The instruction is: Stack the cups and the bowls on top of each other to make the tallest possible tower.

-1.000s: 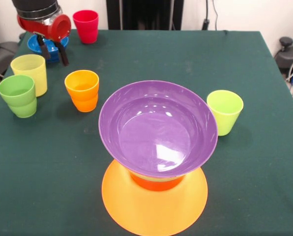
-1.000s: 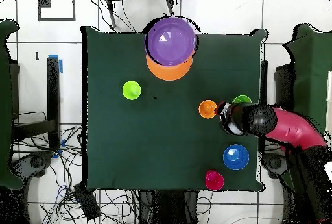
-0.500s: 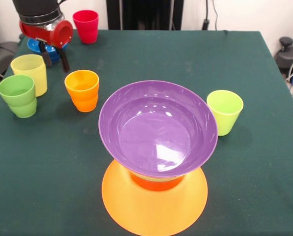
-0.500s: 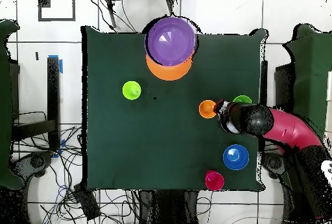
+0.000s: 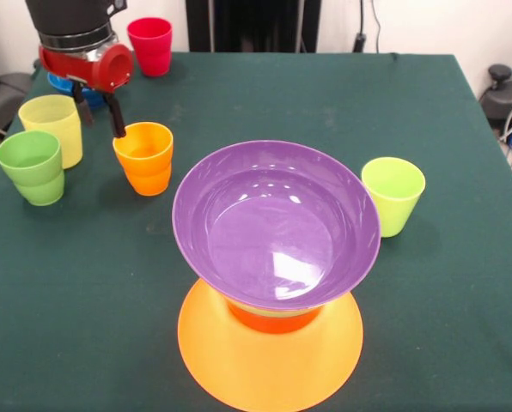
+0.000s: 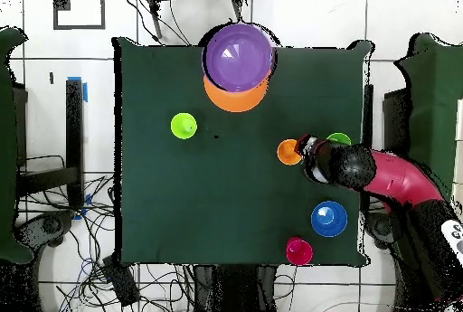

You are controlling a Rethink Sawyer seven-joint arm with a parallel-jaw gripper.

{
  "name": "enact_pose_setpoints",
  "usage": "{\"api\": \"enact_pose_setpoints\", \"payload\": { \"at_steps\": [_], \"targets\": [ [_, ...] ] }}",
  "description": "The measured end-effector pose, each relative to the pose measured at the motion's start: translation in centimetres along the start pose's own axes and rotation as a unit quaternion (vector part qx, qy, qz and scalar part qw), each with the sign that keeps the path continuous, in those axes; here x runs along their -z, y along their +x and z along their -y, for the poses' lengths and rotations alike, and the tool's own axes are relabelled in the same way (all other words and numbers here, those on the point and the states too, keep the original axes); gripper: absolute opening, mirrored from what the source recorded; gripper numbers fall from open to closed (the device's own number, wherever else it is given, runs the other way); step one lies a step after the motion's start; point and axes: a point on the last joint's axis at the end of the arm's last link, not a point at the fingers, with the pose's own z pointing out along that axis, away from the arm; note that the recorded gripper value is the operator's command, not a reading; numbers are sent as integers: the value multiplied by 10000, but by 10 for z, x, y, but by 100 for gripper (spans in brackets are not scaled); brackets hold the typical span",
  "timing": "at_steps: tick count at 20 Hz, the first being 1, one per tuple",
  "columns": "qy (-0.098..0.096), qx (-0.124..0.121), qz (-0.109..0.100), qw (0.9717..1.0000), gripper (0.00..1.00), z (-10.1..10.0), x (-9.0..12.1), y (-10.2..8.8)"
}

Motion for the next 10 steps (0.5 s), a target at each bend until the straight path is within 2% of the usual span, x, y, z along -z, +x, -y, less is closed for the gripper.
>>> {"api": "enact_pose_setpoints", "payload": {
  "at_steps": [10],
  "targets": [
    [-4,33,-16,10000,100,-4,-1,3]
  ]
}}
